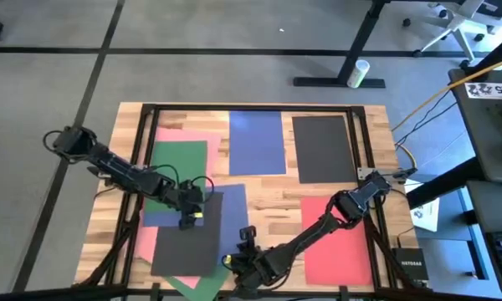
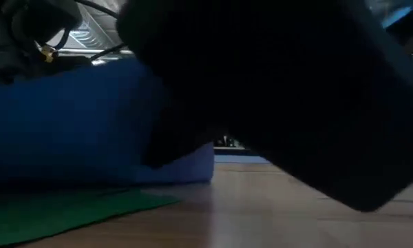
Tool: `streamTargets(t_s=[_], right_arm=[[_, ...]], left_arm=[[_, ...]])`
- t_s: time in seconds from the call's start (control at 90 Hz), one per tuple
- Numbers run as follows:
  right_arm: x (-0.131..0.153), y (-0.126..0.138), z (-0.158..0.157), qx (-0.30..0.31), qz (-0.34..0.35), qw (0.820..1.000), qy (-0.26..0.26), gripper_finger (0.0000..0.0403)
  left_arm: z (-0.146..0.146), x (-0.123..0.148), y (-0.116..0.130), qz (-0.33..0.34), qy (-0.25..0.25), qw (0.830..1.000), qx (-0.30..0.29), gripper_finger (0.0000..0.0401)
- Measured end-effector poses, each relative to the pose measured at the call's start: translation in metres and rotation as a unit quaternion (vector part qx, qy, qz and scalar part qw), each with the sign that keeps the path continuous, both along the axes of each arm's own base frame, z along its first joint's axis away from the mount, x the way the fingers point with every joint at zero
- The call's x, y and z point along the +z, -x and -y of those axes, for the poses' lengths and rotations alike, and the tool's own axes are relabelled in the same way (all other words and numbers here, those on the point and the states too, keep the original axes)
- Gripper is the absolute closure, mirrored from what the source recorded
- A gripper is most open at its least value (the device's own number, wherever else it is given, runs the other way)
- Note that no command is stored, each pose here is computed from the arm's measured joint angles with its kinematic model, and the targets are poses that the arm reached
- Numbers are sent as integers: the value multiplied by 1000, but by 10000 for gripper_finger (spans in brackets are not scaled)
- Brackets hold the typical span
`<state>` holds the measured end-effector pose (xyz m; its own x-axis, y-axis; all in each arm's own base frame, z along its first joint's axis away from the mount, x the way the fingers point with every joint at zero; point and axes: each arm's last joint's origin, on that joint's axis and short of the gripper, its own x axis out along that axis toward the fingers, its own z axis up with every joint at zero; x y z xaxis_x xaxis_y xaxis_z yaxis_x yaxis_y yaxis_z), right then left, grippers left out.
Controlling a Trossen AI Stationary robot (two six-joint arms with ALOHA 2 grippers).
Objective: Organize paper
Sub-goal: Stack the blue paper on top of the other blue paper on the table
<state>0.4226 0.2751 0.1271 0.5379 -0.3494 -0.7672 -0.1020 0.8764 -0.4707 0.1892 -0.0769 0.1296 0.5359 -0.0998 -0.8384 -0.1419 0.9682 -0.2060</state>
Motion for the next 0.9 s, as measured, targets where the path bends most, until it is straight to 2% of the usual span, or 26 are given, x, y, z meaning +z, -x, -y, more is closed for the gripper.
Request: streamTargets(t_s=[0.111, 0.256, 0.533, 0.744, 0.9], right_arm=[[11, 0, -3, -2, 7, 1000, 11, 403], [30, 1, -5, -9, 5, 1000, 20, 403], [62, 11, 1, -32, -34, 998, 41, 403], [81, 21, 5, -48, -49, 996, 57, 403], [100, 29, 11, -65, -47, 996, 50, 403]], left_arm=[[5, 17, -5, 43, 15, 999, -11, 401], [7, 25, -3, 54, 14, 998, -18, 401], [11, 20, 7, 9, 10, 1000, -10, 401], [18, 20, 11, 12, 6, 1000, -14, 401], [23, 20, 13, 19, 3, 1000, -14, 401]])
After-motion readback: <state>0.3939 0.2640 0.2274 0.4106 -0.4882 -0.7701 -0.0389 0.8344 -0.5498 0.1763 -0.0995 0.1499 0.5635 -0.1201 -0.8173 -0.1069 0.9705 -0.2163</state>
